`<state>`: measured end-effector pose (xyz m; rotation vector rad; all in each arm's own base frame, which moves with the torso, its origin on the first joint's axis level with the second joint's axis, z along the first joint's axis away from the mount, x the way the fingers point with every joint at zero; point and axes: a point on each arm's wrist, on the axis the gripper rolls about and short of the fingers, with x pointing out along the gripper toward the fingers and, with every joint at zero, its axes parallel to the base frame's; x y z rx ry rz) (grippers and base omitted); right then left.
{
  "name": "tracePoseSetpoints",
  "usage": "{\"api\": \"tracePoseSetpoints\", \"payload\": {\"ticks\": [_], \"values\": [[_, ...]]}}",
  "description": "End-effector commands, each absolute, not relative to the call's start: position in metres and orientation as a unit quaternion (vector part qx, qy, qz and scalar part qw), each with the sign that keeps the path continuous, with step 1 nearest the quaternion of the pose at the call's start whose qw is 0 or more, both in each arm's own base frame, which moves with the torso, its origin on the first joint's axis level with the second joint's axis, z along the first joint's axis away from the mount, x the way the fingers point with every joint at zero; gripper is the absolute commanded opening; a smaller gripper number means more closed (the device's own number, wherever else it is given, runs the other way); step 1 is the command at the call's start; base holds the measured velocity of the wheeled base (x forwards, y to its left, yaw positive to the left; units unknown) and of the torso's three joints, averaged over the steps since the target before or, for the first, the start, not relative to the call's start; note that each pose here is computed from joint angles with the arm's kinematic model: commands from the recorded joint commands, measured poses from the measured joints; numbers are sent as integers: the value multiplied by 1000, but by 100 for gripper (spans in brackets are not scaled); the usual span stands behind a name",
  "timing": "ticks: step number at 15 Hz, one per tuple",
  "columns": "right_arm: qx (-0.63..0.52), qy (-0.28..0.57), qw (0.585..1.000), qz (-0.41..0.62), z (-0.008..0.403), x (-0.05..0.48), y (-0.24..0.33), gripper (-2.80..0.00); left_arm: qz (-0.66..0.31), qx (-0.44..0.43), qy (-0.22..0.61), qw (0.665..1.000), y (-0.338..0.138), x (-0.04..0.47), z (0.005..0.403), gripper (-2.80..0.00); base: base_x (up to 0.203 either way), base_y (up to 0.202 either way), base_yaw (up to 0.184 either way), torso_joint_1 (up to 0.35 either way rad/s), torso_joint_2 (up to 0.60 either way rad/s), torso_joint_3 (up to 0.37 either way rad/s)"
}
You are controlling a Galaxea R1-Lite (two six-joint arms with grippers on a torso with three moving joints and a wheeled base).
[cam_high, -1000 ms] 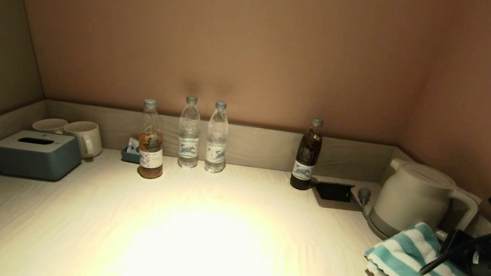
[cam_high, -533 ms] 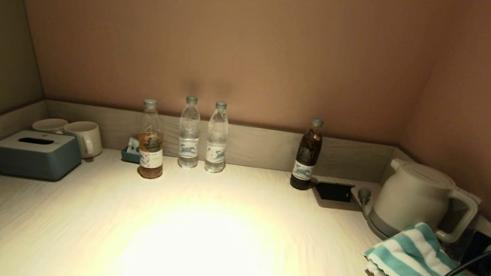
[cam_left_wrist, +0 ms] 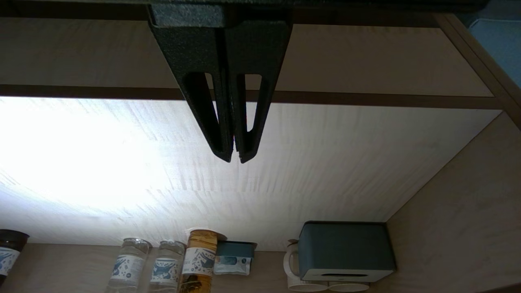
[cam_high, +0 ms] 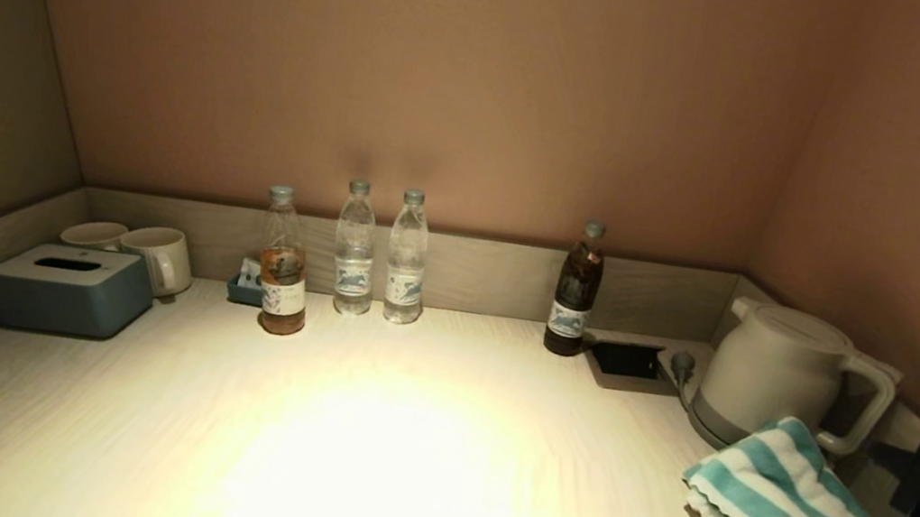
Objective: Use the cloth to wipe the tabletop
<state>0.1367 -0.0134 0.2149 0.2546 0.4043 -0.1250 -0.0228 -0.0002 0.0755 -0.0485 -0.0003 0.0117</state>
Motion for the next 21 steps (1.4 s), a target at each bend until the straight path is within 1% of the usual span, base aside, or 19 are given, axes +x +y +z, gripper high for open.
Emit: {"api": "tracePoseSetpoints", "payload": {"ticks": [1,3,5,7,12,15,19,21], "values": [[94,171,978,-73,218,117,-12,-280,6,-25,1,1000,0,-23,76,-280,0,0,0,0,0,0],[90,156,981,-75,221,107,-10,-280,6,-25,1,1000,0,-23,76,-280,0,0,0,0,0,0],[78,92,989,-82,231,72,-7,-280,6,-25,1,1000,0,-23,76,-280,0,0,0,0,0,0],[57,53,993,-87,234,43,-5,-280,6,-25,1,1000,0,-23,76,-280,0,0,0,0,0,0],[40,35,994,-93,228,8,-3,-280,6,-25,1,1000,0,-23,76,-280,0,0,0,0,0,0],[39,31,995,-92,225,0,-2,-280,6,-25,1,1000,0,-23,76,-280,0,0,0,0,0,0],[40,29,995,-85,208,-26,0,-280,6,-25,1,1000,0,-23,76,-280,0,0,0,0,0,0],[40,11,996,-82,198,-39,0,-280,6,-25,1,1000,0,-23,76,-280,0,0,0,0,0,0]]}}
